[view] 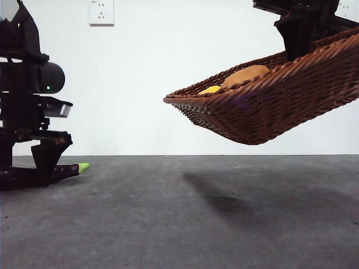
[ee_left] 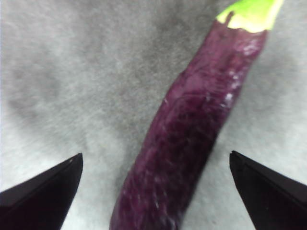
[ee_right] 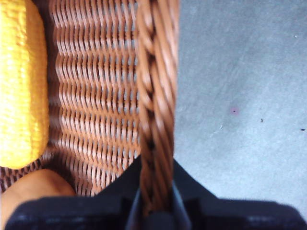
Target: Help me put the vegetables on the table into the basket
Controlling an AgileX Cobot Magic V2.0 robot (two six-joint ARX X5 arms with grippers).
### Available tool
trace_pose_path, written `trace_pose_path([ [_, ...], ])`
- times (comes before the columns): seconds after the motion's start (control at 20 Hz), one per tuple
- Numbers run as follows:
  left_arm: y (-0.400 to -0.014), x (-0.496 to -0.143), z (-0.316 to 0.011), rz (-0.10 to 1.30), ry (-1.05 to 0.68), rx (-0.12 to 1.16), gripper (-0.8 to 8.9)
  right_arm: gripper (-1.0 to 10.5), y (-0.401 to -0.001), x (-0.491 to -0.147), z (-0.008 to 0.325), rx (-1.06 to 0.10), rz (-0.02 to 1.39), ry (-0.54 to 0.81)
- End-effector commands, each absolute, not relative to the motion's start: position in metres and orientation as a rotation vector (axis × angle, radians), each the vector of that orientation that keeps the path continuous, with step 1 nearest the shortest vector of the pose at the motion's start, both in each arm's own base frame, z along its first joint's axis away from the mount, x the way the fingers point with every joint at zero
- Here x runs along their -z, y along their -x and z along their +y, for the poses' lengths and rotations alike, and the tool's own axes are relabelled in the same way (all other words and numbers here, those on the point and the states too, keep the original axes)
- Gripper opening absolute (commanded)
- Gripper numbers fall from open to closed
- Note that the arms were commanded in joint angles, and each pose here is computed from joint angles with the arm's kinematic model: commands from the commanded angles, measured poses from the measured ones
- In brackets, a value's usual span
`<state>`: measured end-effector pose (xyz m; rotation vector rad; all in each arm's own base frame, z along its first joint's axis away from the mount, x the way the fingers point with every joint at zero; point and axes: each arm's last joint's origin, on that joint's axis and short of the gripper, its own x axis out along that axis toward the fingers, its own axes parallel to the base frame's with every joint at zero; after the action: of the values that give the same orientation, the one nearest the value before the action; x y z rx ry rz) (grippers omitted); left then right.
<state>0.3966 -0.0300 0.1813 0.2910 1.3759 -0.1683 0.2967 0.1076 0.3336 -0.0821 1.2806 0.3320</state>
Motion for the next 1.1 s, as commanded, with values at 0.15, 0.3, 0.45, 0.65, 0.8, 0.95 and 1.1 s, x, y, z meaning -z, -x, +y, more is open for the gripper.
trace_pose_path([
  [0.15,-0.398,-0.169,-0.023,1.406,-0.261,0.147,-0.19,-0.1,-0.299,-0.332,0.109,-0.344,1.281,0.079],
  [0.3,-0.398,-0.171,-0.023,1.393,-0.234,0.172,-0.09,-0.1,-0.299,-0.332,0.109,-0.342,1.283,0.077],
  [0.45,-0.395,-0.189,-0.028,1.336,-0.089,0.295,-0.09,-0.1,-0.299,-0.332,0.109,-0.342,1.279,0.075],
  [0.65,-0.373,-0.244,-0.049,1.201,0.17,0.572,-0.09,-0.1,-0.299,-0.332,0.109,-0.341,1.28,0.075],
  [0.8,-0.342,-0.296,-0.078,1.064,0.174,0.748,-0.09,-0.1,-0.299,-0.332,0.109,-0.336,1.281,0.068],
  [0.95,-0.307,-0.333,-0.111,0.986,0.132,0.845,-0.09,-0.1,-0.299,-0.332,0.109,-0.332,1.281,0.061],
  [1.1,-0.282,-0.343,-0.148,1.0,0.117,0.941,-0.09,-0.1,-0.299,-0.332,0.111,-0.376,1.289,0.033],
])
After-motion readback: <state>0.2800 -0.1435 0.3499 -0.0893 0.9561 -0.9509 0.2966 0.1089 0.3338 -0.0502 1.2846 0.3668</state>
